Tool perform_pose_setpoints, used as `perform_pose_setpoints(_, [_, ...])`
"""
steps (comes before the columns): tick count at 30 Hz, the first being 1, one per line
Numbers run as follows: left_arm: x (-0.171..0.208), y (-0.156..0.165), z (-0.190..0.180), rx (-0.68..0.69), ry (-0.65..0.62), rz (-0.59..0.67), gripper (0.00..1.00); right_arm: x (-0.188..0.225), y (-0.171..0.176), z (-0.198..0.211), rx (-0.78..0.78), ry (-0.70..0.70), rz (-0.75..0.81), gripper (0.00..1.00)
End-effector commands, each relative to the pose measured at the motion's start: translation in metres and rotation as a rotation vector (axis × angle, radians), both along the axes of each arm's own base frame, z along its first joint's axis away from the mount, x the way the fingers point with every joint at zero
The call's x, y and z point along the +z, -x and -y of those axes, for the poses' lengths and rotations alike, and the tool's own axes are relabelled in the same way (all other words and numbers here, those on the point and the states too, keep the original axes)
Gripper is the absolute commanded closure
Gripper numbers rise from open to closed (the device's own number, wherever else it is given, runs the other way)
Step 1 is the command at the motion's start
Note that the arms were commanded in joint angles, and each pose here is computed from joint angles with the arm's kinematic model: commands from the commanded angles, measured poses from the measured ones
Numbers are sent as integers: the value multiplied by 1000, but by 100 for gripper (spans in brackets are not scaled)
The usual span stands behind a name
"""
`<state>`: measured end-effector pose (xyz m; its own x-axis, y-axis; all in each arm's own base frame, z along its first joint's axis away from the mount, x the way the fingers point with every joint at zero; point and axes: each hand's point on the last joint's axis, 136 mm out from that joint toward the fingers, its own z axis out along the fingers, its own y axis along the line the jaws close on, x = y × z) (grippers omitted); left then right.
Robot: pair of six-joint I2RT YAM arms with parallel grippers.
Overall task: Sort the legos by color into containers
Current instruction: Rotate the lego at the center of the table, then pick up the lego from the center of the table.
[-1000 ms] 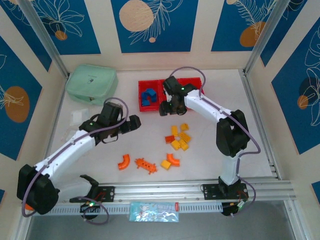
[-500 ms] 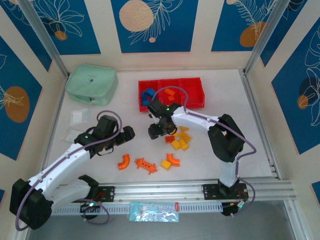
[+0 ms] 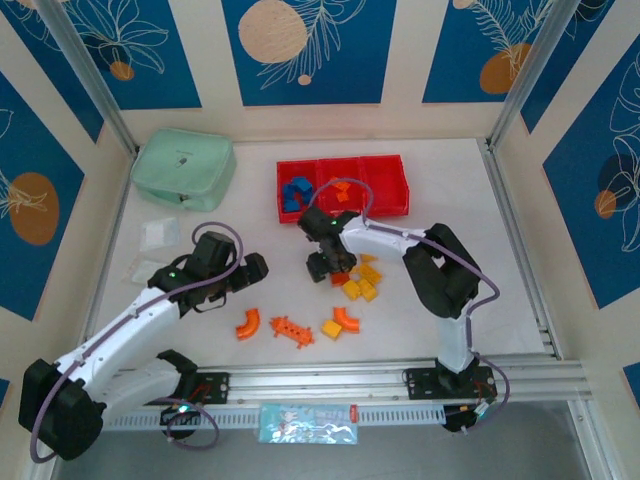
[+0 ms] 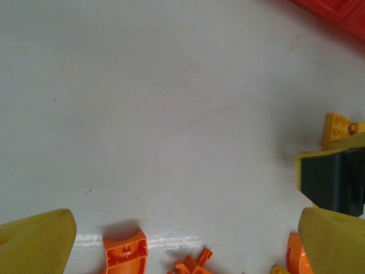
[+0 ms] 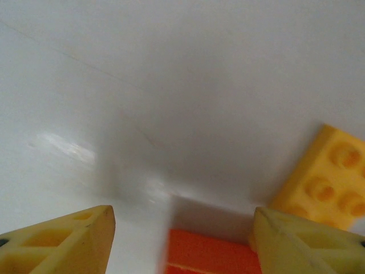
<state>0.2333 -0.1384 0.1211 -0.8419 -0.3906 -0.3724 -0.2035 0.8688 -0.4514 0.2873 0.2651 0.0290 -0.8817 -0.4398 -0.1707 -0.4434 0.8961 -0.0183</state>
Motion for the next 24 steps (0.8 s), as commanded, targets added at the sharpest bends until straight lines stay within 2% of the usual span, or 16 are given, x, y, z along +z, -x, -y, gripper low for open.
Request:
perform_pose_setpoints(1, [-3,1,0,5,-11,-14,1,12,5,21,-48,47,13,34])
perform_pose_setpoints(5, [-3,0,2,1,-5,-17,1,10,15,31,-101,52,-26,33])
perform_pose_setpoints(14, [-5,0,2,-1,-11,-19,1,2,28,23,-142,27,-71,32])
perform_pose_setpoints(24, [-4,1,3,-7,-5,-19,1,-2,22,13,-129,17,-67,45])
